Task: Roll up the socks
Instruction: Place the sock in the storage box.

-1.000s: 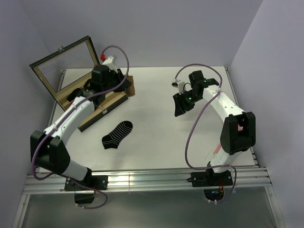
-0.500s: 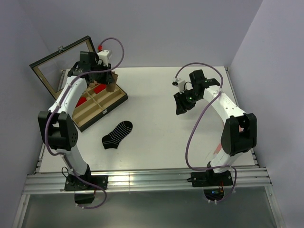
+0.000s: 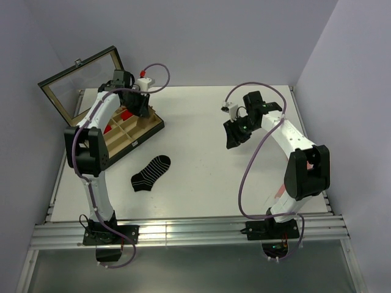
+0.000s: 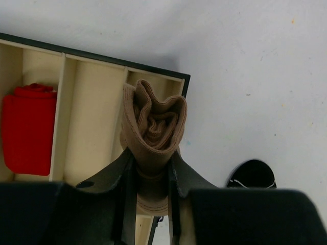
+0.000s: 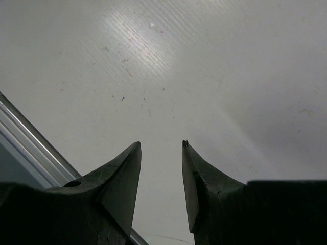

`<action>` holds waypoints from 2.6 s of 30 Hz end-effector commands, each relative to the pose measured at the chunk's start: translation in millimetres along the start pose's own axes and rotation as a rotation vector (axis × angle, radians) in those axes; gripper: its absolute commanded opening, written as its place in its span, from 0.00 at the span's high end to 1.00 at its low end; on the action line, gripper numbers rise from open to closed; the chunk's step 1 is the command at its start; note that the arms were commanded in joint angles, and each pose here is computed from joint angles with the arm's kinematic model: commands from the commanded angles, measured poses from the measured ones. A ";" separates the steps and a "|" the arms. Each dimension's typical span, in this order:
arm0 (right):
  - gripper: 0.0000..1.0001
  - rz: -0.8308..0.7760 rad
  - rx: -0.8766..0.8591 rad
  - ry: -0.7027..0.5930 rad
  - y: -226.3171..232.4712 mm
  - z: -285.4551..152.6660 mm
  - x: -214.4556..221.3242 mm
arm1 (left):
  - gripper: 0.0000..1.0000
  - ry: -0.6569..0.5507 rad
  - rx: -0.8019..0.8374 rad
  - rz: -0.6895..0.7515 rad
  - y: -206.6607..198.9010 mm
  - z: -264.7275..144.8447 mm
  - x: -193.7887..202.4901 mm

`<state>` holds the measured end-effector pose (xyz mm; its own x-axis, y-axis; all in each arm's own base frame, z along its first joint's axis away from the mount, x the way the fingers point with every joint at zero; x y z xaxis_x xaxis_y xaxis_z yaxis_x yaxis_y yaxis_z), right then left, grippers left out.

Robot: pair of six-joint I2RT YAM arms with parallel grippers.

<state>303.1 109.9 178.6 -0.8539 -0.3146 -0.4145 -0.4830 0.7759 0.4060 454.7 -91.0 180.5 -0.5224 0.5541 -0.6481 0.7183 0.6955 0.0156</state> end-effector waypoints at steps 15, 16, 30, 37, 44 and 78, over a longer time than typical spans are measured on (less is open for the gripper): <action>0.57 -0.054 -0.007 -0.045 4.0 -8.1 -1.9 | 1.00 0.020 0.092 0.030 0.4 11.9 1.2; 0.57 -0.054 -0.007 -0.042 4.1 -7.4 -1.0 | 1.00 0.028 0.082 0.027 2.7 13.8 1.5; 0.59 -0.054 -0.015 -0.038 2.7 -3.8 1.7 | 1.00 0.096 0.093 -0.012 9.9 35.8 13.5; 0.60 -0.052 -0.015 -0.034 1.4 -0.8 4.3 | 1.00 0.150 0.051 -0.039 16.8 46.0 20.6; 0.60 -0.055 -0.017 -0.034 0.5 1.0 5.4 | 1.00 0.185 0.010 -0.027 17.6 52.4 24.5; 0.61 -0.077 0.031 -0.057 -2.6 -1.1 13.9 | 0.94 0.321 -0.182 0.049 -9.1 98.3 47.1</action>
<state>290.4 104.7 163.0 -0.8343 -0.3398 -0.4342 -0.5118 0.7703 0.3805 470.8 -111.4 93.7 -0.6100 0.6844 -0.3995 0.6852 0.7087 0.1680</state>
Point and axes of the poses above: each gripper's point midway between its finger pads, its own z axis out along the fingers, its own y axis along the line the jaws close on, x = y × z, the point moved 6 cm from there along -z, back along the fingers, and after that the axes turned 13 degrees about z, right-handed, at the moved point
